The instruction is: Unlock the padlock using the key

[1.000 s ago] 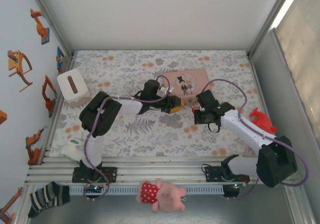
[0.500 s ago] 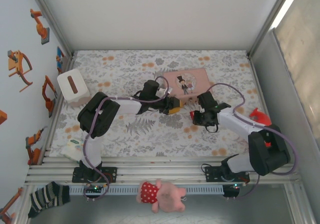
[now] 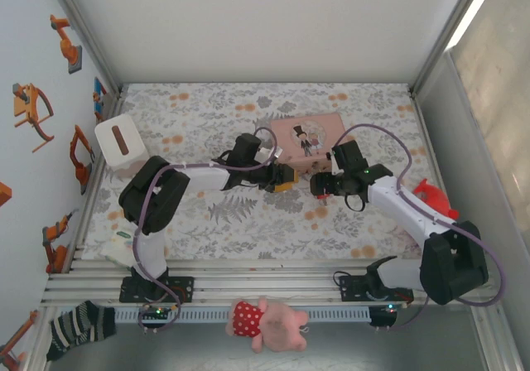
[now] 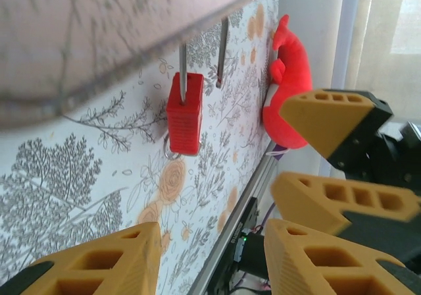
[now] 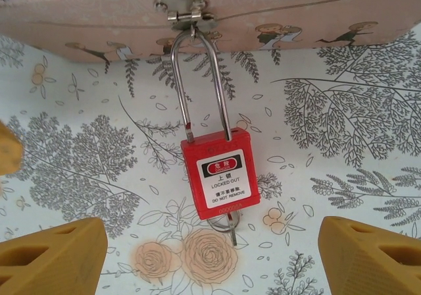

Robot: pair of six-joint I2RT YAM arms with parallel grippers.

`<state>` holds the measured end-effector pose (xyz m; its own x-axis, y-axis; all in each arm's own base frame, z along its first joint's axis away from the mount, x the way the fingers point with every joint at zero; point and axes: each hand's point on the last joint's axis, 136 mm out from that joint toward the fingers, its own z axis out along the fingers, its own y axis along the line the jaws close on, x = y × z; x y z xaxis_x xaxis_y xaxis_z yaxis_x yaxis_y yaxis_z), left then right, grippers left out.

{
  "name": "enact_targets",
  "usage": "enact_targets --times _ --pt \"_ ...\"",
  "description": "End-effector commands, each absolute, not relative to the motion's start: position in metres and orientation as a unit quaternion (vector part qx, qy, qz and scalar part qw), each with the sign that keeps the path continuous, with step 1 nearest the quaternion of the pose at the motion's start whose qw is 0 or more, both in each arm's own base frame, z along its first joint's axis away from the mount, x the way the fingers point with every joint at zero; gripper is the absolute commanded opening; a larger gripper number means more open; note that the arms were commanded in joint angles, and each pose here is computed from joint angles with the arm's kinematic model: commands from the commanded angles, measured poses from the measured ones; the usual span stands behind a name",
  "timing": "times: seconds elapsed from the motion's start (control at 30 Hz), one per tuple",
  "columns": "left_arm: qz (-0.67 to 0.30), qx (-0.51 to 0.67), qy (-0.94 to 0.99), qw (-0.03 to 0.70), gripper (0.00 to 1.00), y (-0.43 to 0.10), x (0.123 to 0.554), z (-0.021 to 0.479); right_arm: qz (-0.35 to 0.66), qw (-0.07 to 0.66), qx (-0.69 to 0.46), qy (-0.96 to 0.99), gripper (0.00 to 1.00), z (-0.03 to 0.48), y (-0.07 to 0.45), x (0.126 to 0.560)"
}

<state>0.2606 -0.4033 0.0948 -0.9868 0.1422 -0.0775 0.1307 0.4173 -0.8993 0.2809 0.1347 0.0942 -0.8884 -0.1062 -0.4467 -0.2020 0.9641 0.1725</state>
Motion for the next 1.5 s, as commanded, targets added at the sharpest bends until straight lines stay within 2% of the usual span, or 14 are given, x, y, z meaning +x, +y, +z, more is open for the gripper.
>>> enact_targets --times 0.0,0.07,0.13,0.37,0.57,0.7,0.83,1.13,1.3,1.47 --pt "0.519 -0.093 -0.850 -0.017 0.45 -0.387 0.258 0.101 0.077 0.205 -0.128 0.967 0.81 0.084 0.129 0.281" --pt "0.509 -0.096 -0.855 -0.021 0.45 -0.379 0.253 0.100 0.065 0.192 -0.146 0.968 0.86 0.077 0.128 0.283" --pt "0.504 -0.102 -0.857 -0.022 0.45 -0.374 0.248 0.099 0.047 0.190 -0.159 0.968 0.86 0.074 0.127 0.287" --pt "0.494 -0.114 -0.862 -0.028 0.53 -0.356 0.229 0.096 0.038 0.171 -0.188 0.967 0.69 0.059 0.133 0.299" --pt "0.476 -0.116 -0.871 -0.039 0.61 -0.341 0.220 0.093 0.057 0.142 -0.210 0.966 0.61 0.042 0.144 0.296" --pt "0.468 -0.115 -0.876 -0.039 0.62 -0.338 0.218 0.089 0.056 0.140 -0.210 0.966 0.57 0.039 0.145 0.298" --pt "0.468 -0.115 -0.875 -0.039 0.63 -0.339 0.220 0.090 0.061 0.131 -0.216 0.966 0.48 0.036 0.147 0.296" --pt "0.465 -0.122 -0.876 -0.040 0.63 -0.342 0.223 0.093 0.055 0.112 -0.226 0.966 0.46 0.030 0.146 0.294" --pt "0.460 -0.125 -0.878 -0.041 0.63 -0.340 0.222 0.091 0.035 0.107 -0.224 0.968 0.27 0.032 0.138 0.291" --pt "0.457 -0.134 -0.878 -0.048 0.63 -0.339 0.223 0.093 0.014 0.129 -0.217 0.967 0.14 0.047 0.127 0.288"
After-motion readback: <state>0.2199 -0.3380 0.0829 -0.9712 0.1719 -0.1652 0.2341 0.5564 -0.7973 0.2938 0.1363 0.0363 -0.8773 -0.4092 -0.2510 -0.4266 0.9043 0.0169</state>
